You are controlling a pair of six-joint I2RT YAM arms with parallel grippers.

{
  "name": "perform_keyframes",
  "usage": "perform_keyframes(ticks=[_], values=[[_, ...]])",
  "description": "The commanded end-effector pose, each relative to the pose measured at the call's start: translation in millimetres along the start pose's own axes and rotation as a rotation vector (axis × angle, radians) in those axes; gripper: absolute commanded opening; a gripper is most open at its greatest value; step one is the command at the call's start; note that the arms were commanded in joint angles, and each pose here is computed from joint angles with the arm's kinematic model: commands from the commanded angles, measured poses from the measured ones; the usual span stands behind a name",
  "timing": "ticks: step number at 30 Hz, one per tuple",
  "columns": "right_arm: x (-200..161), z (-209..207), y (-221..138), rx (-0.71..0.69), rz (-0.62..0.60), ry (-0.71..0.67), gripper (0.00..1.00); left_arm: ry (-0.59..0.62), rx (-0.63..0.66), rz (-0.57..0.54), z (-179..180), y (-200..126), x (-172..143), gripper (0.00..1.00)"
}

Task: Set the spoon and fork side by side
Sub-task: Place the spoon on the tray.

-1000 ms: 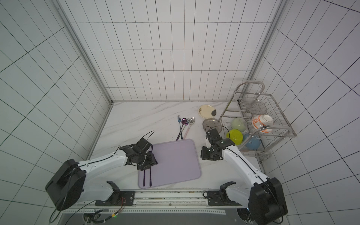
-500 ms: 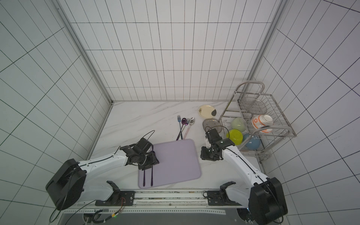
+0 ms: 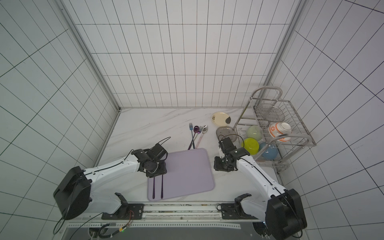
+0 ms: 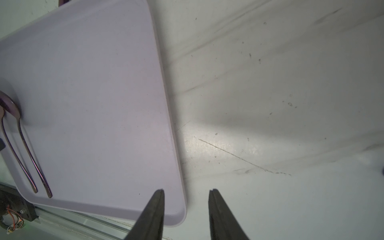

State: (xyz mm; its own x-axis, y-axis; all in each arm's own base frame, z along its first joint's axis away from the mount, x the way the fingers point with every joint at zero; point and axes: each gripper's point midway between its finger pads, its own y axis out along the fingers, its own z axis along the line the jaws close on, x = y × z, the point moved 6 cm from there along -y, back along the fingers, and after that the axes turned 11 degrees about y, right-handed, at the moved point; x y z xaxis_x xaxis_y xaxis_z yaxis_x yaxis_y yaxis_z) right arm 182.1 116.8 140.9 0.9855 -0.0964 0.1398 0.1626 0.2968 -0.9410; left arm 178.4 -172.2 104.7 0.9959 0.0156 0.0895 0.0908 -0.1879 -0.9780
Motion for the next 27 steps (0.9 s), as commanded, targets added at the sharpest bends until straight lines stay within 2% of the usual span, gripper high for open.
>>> perform_keyframes(ticks=[1,9,20,27], values=[[-4,-4,2,-0.029,0.017,0.007,0.37,-0.005,0.04,-0.001,1,12,-1,0.5],[-4,-4,2,-0.033,0.018,0.007,0.35,-0.026,0.103,0.005,9,27,-2,0.38],[-4,-4,3,-0.038,0.021,0.004,0.34,-0.04,0.109,0.007,13,31,-5,0.24],[-5,-4,3,-0.039,0.019,0.005,0.34,-0.041,0.107,0.006,13,30,-6,0.21]])
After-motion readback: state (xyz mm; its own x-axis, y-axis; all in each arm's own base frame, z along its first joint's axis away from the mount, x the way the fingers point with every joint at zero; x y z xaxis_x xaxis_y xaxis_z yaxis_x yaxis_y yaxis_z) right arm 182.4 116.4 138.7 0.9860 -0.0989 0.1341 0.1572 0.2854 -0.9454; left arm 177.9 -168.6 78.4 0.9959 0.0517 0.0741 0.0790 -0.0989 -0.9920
